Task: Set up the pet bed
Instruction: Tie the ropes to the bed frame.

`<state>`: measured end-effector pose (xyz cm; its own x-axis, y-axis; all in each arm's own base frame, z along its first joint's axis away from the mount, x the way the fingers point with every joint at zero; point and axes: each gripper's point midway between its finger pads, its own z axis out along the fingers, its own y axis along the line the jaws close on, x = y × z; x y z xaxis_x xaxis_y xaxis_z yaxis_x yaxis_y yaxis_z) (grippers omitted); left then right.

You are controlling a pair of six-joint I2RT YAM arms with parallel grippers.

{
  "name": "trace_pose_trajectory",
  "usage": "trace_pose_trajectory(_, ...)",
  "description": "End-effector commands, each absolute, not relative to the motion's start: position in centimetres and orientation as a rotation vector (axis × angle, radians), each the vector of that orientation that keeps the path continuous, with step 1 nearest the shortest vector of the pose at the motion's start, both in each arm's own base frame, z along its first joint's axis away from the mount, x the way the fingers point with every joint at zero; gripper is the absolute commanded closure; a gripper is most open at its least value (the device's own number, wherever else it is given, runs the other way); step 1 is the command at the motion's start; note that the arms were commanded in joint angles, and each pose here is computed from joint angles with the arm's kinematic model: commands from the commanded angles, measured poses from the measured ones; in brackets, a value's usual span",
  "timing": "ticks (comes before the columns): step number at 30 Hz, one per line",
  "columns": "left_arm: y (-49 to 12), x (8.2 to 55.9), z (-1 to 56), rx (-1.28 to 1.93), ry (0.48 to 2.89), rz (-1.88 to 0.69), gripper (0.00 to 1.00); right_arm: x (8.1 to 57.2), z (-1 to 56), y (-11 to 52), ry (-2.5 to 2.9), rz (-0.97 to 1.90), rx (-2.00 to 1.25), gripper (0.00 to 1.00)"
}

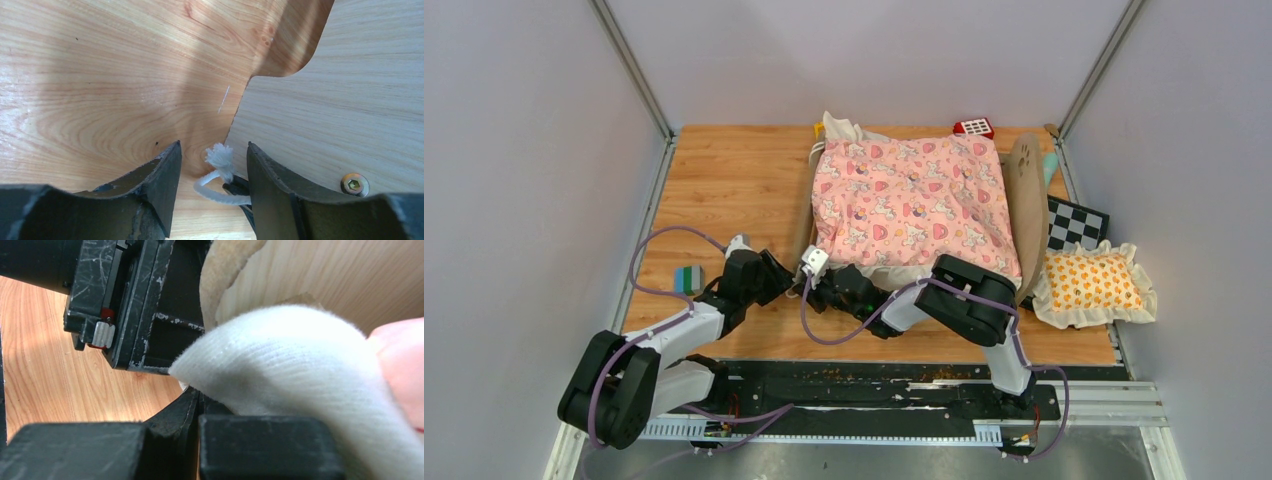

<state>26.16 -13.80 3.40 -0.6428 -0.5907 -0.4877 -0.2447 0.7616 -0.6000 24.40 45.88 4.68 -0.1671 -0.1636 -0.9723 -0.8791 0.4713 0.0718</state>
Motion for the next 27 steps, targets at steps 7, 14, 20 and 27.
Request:
trace_pose_trajectory(7,-14.8,25.4,3.3,-0.615,2.296,-0.71,0.59,25.0,6.1,46.5,1.59,0.858,-0.865,1.0)
trace_pose_trajectory(14,-14.6,25.4,3.0,-0.621,2.292,-0.697,0.83,24.7,6.0,46.5,1.593,0.864,-0.874,1.0)
trace_pose_trajectory(20,-14.5,25.6,2.7,-0.618,2.296,-0.681,1.0,24.2,6.5,45.9,1.594,0.857,-0.908,0.91)
trace_pose_trajectory(27,-14.7,25.7,2.5,-0.602,2.307,-0.687,1.0,23.7,7.0,44.3,1.659,0.802,-0.95,0.76)
